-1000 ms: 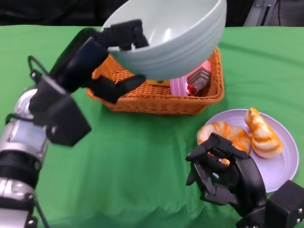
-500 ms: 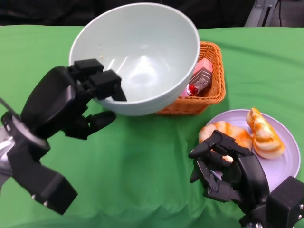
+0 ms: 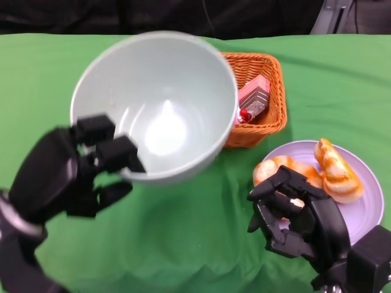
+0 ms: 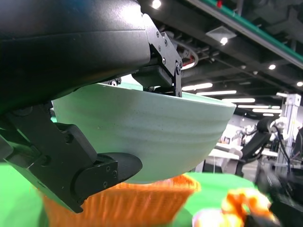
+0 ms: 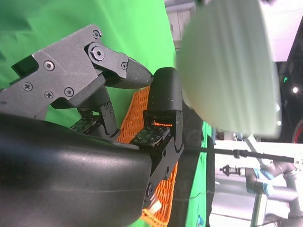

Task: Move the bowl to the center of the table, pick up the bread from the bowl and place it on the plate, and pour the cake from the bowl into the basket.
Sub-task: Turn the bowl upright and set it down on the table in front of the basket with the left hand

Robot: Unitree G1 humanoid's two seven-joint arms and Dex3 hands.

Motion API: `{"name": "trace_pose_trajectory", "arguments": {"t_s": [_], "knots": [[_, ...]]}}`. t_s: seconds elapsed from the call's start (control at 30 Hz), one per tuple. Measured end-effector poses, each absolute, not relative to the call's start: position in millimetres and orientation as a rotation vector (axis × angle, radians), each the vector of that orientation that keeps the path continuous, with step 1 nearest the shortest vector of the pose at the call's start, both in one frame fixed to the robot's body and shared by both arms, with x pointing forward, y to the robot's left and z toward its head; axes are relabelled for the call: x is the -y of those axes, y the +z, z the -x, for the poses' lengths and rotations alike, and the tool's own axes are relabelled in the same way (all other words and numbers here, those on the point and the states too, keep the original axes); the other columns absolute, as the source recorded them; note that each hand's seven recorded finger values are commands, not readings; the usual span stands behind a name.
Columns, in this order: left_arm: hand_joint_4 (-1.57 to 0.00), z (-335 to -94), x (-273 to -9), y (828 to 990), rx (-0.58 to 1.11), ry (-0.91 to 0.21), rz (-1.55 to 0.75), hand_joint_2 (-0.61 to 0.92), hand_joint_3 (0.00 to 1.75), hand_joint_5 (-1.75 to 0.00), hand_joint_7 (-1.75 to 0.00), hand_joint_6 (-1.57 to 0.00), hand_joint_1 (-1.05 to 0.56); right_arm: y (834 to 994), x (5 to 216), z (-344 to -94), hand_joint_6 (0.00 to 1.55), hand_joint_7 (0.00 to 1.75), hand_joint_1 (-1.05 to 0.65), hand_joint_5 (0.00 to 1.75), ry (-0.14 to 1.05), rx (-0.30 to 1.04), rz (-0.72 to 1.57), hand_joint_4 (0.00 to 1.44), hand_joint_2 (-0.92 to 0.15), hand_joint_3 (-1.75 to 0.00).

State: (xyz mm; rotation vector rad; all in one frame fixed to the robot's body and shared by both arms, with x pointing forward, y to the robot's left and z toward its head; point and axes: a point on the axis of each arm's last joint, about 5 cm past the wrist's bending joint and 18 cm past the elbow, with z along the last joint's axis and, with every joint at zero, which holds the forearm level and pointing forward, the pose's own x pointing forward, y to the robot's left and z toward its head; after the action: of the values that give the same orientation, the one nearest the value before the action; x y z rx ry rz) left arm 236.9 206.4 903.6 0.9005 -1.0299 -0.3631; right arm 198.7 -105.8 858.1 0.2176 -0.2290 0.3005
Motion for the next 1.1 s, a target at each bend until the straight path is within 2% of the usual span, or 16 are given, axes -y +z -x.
{"name": "trace_pose_trajectory", "arguments": {"t_s": [0.23, 0.43, 0.67, 0.93, 1.1], "knots": [[-0.74, -222, -215, 887.7, 1.022, -0.344, -0.894, 0.33, 1.29, -1.75, -1.47, -0.74, -0.01, 858.2, 107, -199, 0.71, 1.26, -0.15, 1.56, 0.303, 0.230, -0.215, 0.74, -0.58, -0.95], [-0.77, -200, -220, 865.0, 0.969, -0.348, -0.908, 0.31, 1.37, -1.75, -1.54, -0.71, 0.00, 858.8, 109, -200, 0.70, 1.25, -0.14, 1.55, 0.298, 0.218, -0.212, 0.73, -0.58, -0.94], [-0.78, -189, -225, 855.7, 0.952, -0.349, -0.915, 0.31, 1.40, -1.75, -1.57, -0.72, 0.02, 860.4, 109, -200, 0.71, 1.23, -0.14, 1.53, 0.296, 0.218, -0.216, 0.73, -0.59, -0.92], [-0.78, -181, -231, 846.0, 0.876, -0.417, -0.924, 0.33, 1.34, -1.71, -1.50, -0.76, 0.01, 862.0, 109, -200, 0.70, 1.25, -0.14, 1.53, 0.301, 0.227, -0.206, 0.73, -0.59, -0.91], [-0.81, -179, -234, 840.6, 0.809, -0.434, -0.938, 0.40, 1.24, -1.65, -1.41, -0.79, -0.01, 861.4, 109, -200, 0.70, 1.24, -0.15, 1.53, 0.297, 0.225, -0.209, 0.73, -0.60, -0.89]]}}
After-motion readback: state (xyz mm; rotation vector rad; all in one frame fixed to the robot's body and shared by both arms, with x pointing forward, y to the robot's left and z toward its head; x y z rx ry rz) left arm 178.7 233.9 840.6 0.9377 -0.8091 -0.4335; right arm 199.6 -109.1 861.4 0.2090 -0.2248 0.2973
